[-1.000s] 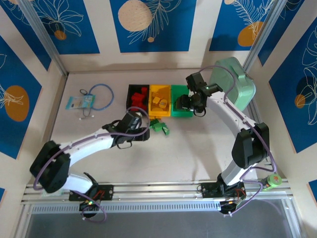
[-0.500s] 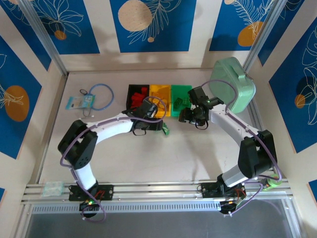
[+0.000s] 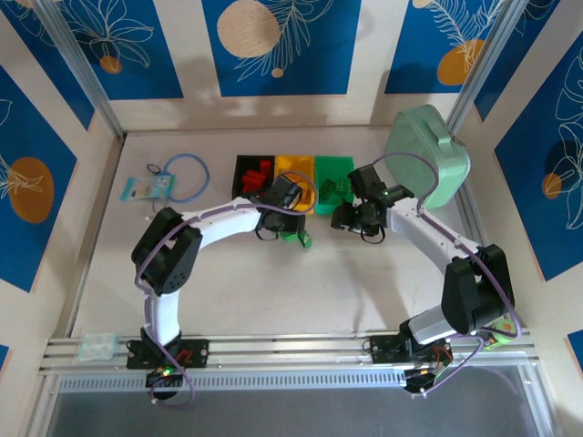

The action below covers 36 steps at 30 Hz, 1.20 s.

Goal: Sort the legos into containers by color
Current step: Move the legos to the center of the table.

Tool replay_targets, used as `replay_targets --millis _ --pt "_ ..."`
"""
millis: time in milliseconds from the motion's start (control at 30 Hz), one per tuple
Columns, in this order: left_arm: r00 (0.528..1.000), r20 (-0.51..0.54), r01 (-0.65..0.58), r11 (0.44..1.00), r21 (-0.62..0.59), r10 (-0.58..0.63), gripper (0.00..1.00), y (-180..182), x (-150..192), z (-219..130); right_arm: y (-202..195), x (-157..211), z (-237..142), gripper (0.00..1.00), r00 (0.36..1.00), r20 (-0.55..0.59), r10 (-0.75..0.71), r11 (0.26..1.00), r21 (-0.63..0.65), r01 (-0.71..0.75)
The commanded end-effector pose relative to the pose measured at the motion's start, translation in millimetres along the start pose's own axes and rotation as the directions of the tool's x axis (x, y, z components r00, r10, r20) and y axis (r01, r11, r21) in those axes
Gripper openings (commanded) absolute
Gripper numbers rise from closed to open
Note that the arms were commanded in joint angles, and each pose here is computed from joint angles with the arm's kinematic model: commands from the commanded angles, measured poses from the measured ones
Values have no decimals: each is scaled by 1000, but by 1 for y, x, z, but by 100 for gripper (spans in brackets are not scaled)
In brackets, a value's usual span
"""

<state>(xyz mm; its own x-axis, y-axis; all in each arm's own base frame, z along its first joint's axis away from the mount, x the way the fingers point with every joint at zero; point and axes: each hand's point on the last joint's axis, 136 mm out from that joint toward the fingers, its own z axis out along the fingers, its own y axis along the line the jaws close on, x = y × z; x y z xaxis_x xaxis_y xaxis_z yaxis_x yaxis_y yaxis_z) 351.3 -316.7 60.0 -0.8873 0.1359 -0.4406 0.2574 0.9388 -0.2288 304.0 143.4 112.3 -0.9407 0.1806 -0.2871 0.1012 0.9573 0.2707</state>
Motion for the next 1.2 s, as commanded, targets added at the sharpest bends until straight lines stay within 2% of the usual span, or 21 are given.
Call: replay_targets --millis 0,167,333,500,633,900,1167 --pt "1000 -13 -13 1000 -17 12 56 -3 -1 5 3 4 -3 59 1000 -5 22 999 -34 -22" --pt "999 -36 -8 1000 18 9 52 -11 7 10 -1 8 -1 59 1000 -7 31 999 -31 -31" --pt "998 -67 -6 1000 21 7 51 -22 29 7 -4 11 2 58 999 -13 38 999 -28 -38" --pt "997 -81 19 999 48 -15 51 -35 54 -9 -6 12 2 58 999 -13 39 999 -26 -40" --pt "998 -65 26 998 51 -23 51 -34 58 -24 -8 14 4 58 999 -16 45 999 -24 -45" --pt "999 -43 -28 999 31 29 55 -32 54 -46 -10 17 0 57 999 -12 50 998 -28 -51" --pt "998 -47 -50 999 -6 49 62 -27 66 -61 -17 26 2 58 998 -18 55 998 -16 -56"
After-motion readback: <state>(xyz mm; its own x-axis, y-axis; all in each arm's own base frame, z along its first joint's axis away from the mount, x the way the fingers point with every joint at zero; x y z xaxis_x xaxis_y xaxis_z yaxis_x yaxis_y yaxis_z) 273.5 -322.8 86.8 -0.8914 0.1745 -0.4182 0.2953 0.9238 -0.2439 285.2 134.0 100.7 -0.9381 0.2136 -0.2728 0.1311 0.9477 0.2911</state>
